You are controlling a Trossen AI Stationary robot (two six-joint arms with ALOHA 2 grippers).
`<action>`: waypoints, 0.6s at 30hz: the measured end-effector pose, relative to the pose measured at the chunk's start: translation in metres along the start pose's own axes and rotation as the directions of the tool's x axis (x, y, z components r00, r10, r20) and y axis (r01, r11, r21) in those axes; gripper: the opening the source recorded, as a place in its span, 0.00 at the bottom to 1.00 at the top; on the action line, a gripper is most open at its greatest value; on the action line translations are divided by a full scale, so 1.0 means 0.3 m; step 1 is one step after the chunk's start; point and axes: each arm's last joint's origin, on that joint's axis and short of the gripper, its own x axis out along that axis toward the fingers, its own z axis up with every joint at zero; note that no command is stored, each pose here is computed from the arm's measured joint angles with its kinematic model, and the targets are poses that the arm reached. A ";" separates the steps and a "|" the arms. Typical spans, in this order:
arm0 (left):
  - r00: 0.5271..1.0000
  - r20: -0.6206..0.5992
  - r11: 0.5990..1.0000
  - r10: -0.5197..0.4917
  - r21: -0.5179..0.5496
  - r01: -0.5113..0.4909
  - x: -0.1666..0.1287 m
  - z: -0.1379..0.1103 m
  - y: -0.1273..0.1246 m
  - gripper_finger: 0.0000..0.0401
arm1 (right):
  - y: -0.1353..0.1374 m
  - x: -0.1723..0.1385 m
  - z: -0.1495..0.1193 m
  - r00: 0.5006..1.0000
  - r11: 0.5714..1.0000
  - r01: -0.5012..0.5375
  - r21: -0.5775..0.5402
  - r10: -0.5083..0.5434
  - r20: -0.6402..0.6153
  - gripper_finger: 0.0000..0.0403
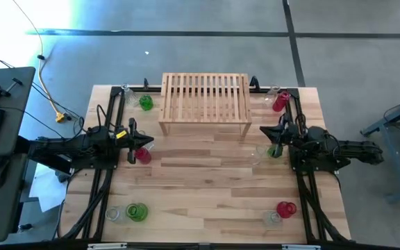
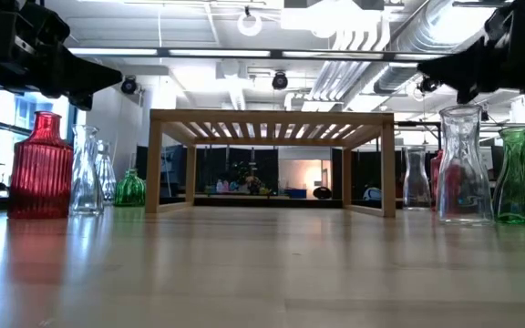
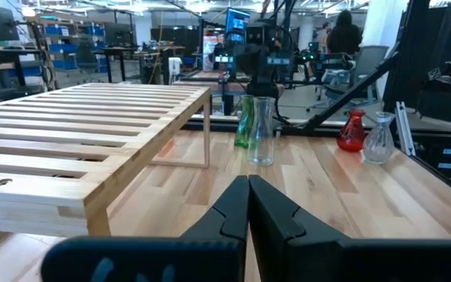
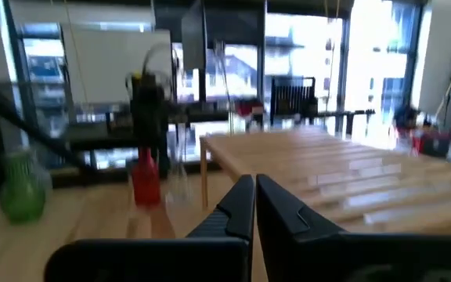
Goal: Sort vases onto shelf
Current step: Put the transparent vase on the shelf
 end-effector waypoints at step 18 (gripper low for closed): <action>1.000 0.007 1.000 -0.001 0.005 0.001 0.000 0.002 0.000 0.00 | 0.013 0.039 0.142 0.993 0.991 -0.101 0.090 0.105 -0.047 0.07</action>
